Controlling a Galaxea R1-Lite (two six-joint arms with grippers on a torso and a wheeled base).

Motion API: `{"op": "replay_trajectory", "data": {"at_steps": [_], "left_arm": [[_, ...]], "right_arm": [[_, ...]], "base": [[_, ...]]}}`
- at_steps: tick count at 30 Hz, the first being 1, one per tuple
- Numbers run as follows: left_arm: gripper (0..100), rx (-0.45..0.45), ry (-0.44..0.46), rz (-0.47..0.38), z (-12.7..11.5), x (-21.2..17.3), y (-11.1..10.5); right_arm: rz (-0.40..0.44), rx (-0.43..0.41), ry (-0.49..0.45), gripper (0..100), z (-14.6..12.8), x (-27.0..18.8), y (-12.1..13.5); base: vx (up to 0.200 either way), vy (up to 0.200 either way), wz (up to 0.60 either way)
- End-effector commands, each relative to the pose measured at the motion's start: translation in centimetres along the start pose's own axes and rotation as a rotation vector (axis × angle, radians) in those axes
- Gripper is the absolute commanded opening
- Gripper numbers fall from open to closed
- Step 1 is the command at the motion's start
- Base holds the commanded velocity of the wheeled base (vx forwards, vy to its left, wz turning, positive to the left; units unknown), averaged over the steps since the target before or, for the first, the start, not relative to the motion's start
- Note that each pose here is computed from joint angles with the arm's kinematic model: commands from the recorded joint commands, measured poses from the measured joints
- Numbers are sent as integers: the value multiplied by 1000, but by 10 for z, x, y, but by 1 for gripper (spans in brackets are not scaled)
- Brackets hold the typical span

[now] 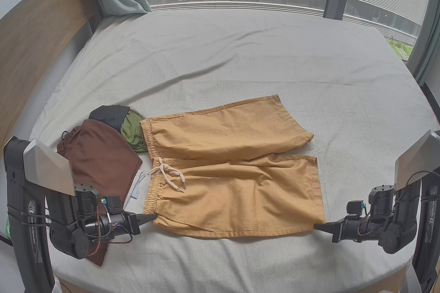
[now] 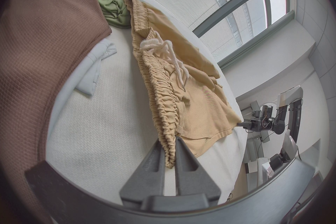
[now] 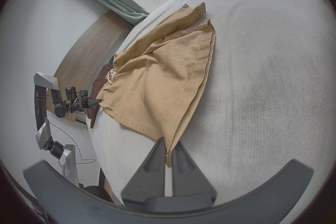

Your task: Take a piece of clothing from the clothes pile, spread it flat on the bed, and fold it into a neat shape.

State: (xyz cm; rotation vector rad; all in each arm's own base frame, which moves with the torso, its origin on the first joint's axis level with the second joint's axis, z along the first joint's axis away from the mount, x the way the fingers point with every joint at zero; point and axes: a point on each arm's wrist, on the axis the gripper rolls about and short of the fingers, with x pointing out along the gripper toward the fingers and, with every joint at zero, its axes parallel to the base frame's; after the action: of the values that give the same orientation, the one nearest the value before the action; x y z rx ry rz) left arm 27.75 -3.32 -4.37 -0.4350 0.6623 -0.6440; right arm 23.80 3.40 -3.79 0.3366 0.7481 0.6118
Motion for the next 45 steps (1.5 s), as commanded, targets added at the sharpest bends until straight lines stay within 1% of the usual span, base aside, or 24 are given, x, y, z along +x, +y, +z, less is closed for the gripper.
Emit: {"op": "replay_trajectory", "data": {"at_steps": [1,5,12,21,27,28,34,45], "left_arm": [[0,7,-6,7,1,-7,-2],[0,12,14,14,-4,-10,-2],[0,2,55,23,-15,-16,-4],[0,-8,71,33,-20,-15,0],[0,-1,63,33,-18,-13,0],[100,-1,63,34,-18,-14,0],[100,10,56,24,-16,-12,-1],[100,10,63,21,-17,-11,-1]], "right_arm": [[-12,17,13,0,-4,-3,-2],[-25,-4,34,0,-10,-8,-4],[-35,4,65,0,-18,-12,-5],[-36,6,71,0,-19,-14,-4],[-37,2,67,0,-18,-13,-4],[-37,-1,67,100,-18,-13,-4],[-34,-28,49,100,-14,-11,-6],[-27,-33,55,100,-15,-9,-4]], "base": [[0,0,0],[0,0,0],[0,0,0],[0,0,0],[0,0,0],[0,0,0],[0,0,0],[0,0,0]]}}
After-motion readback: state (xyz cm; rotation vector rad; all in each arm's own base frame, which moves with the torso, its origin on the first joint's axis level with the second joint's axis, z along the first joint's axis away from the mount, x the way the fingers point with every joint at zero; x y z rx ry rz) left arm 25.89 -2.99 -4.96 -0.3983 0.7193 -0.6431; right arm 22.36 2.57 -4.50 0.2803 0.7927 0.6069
